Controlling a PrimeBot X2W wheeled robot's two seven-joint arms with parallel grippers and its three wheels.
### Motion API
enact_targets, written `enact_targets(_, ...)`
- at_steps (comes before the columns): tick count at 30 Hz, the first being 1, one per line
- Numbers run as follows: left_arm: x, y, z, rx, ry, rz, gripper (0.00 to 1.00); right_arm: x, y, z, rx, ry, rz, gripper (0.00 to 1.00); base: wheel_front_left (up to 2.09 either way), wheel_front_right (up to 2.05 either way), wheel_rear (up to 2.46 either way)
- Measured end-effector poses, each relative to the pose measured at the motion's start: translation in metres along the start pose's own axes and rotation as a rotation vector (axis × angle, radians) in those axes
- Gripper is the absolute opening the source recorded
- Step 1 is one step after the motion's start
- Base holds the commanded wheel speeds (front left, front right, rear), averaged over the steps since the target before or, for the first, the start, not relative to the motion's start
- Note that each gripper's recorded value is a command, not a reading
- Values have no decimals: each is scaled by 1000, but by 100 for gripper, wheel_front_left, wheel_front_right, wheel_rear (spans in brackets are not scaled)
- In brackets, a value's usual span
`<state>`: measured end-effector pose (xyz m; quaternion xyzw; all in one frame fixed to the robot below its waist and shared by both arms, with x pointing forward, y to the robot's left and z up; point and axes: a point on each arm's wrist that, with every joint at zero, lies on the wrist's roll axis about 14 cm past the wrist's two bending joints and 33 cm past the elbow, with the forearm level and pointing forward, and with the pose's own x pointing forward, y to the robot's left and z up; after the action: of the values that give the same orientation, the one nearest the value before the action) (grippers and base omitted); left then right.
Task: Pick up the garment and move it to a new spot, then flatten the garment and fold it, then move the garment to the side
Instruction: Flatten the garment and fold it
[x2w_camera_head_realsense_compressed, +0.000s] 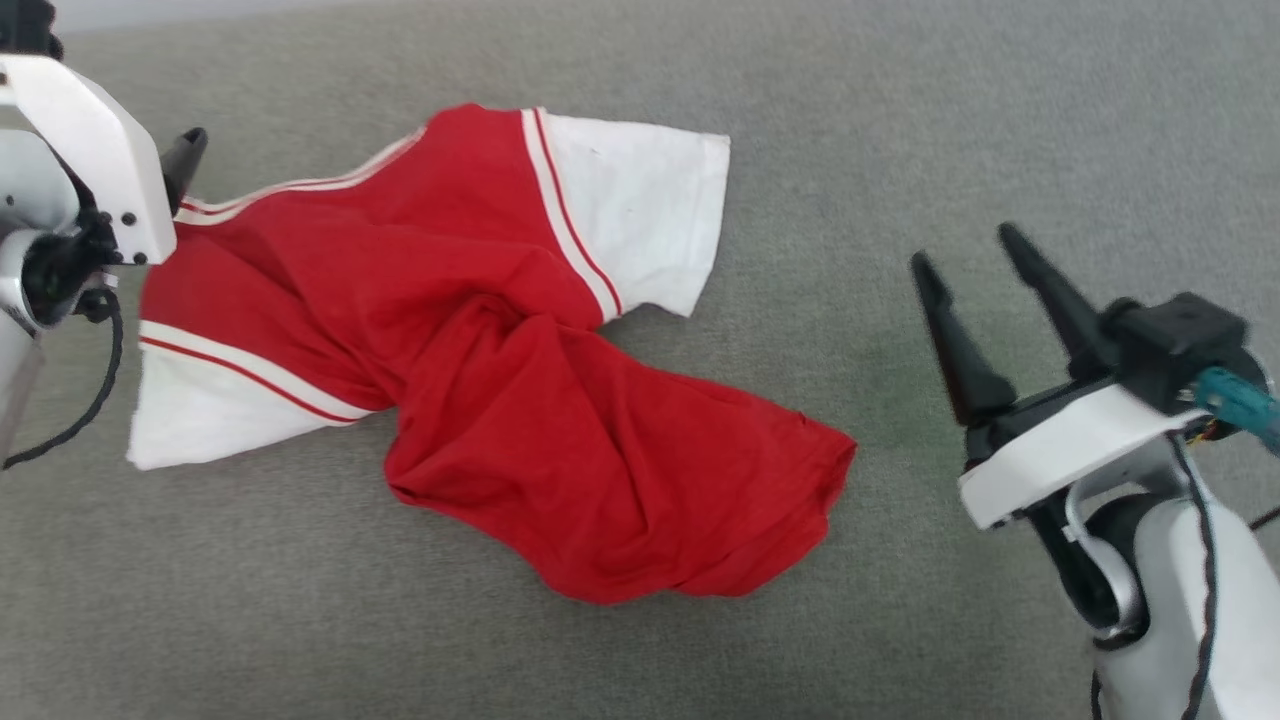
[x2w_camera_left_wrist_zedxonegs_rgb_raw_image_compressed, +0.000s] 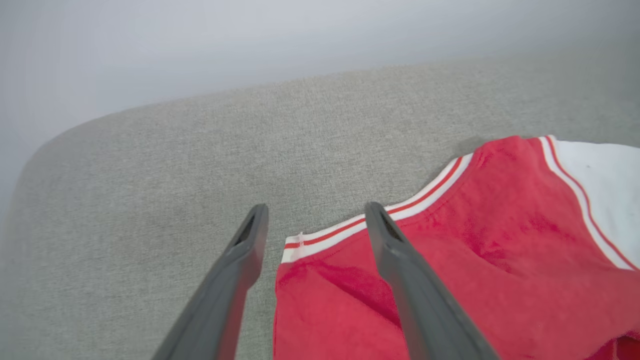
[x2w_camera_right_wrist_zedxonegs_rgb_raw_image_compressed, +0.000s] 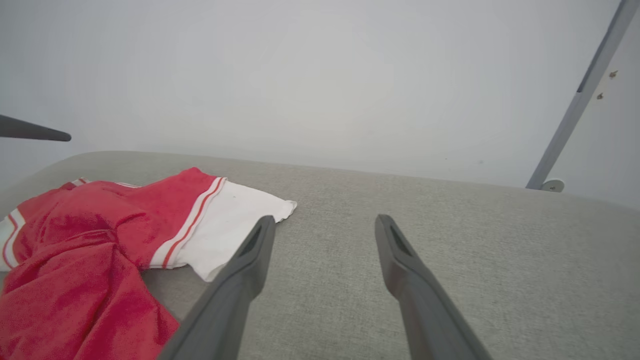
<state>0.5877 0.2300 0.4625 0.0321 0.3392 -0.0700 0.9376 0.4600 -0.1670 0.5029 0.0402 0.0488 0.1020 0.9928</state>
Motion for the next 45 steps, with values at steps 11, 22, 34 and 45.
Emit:
enact_targets(11,-68,0,13,42,-295,-19,100,-25,74,-42,42,319,272,100,0,0,0)
enact_targets(22,-115,13,-19,9,-441,37,100,-36,94,-78,-23,575,375,100,0,0,0)
enact_targets(34,-156,25,-56,-69,-563,132,100,-37,101,-125,-134,832,426,100,0,0,0)
enact_targets(45,-192,25,-81,-157,-646,219,100,-39,101,-141,-185,957,438,0,0,0,0)
